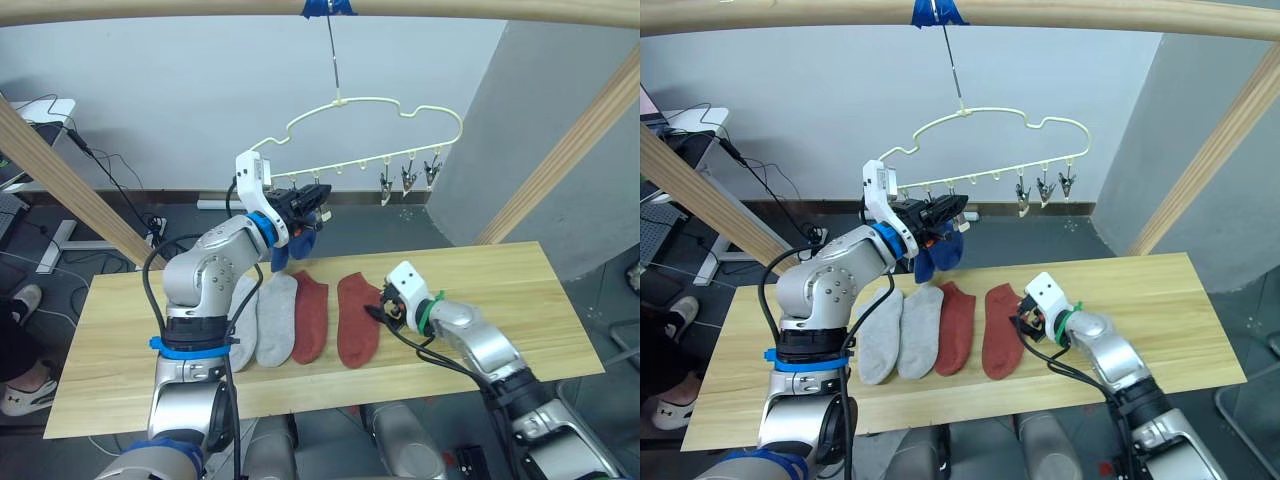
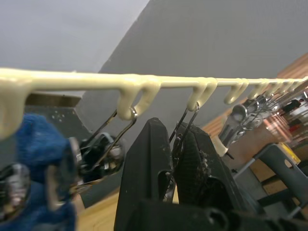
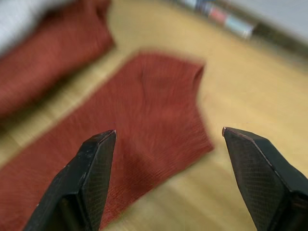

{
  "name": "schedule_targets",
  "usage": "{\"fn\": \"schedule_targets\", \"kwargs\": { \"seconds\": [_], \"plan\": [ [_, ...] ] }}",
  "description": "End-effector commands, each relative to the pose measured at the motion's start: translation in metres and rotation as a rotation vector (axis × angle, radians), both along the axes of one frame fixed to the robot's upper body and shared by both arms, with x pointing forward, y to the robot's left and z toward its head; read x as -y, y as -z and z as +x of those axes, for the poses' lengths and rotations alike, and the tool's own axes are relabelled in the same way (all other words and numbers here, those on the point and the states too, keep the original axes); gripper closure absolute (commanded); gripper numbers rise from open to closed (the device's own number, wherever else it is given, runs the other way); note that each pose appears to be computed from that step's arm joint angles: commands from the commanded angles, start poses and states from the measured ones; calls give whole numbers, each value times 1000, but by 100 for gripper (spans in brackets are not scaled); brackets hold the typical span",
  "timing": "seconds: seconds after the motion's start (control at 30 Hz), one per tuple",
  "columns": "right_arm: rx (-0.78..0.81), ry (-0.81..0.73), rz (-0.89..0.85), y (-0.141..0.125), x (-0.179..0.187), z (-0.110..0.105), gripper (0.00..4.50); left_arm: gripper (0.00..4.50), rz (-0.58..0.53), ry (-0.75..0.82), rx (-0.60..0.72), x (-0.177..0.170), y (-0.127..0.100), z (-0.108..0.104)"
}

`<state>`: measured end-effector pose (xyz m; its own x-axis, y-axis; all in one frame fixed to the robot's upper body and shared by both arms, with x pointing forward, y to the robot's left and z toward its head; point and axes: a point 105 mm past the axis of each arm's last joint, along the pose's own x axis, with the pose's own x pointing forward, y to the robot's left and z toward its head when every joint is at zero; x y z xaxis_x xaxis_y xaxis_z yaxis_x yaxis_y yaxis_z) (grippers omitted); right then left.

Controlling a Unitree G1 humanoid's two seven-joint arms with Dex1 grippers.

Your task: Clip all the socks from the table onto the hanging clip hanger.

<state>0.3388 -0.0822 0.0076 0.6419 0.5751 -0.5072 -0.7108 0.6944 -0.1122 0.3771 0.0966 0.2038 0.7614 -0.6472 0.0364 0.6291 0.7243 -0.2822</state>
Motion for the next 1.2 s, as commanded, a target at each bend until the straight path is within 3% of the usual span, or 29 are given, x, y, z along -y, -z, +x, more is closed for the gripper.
{"fn": "schedule_targets", "kwargs": {
  "seconds": [0.03, 0.23, 0.3, 0.43, 0.6, 0.63, 0.73, 0.87, 1.0, 1.13, 1.2],
  "plan": [
    [21, -1, -59, 7, 9, 5, 79, 431, 0, 18, 6, 0, -4, -7],
    [6, 3, -27, 7, 6, 3, 79, 431, 0, 20, 1, -1, -4, -10],
    [6, -24, -30, 9, 0, 2, 117, 431, 3, 19, -2, -1, -2, -11],
    [22, -55, -56, 12, -3, 0, 242, 431, 7, 14, -2, -2, -2, -10],
    [28, -66, -86, 18, 4, -5, 429, 431, 9, 17, -6, -3, 0, -9],
    [31, -71, -91, 19, 5, -6, 444, 431, 8, 20, -11, -3, 1, -10],
    [62, -66, -70, 11, 7, -5, 444, 431, -14, 34, -37, -2, 3, -10],
    [141, -82, 31, -24, 3, -9, 444, 431, -92, 50, -103, -2, 5, -10],
    [272, -212, 246, -90, -20, -33, 444, 431, -234, 71, -222, -8, 2, -8],
    [279, -297, 279, -107, -28, -52, 444, 431, -268, 98, -263, -7, 1, -11],
    [314, -339, 323, -127, -34, -62, 444, 431, -300, 143, -289, -4, -1, -15]
  ]
}}
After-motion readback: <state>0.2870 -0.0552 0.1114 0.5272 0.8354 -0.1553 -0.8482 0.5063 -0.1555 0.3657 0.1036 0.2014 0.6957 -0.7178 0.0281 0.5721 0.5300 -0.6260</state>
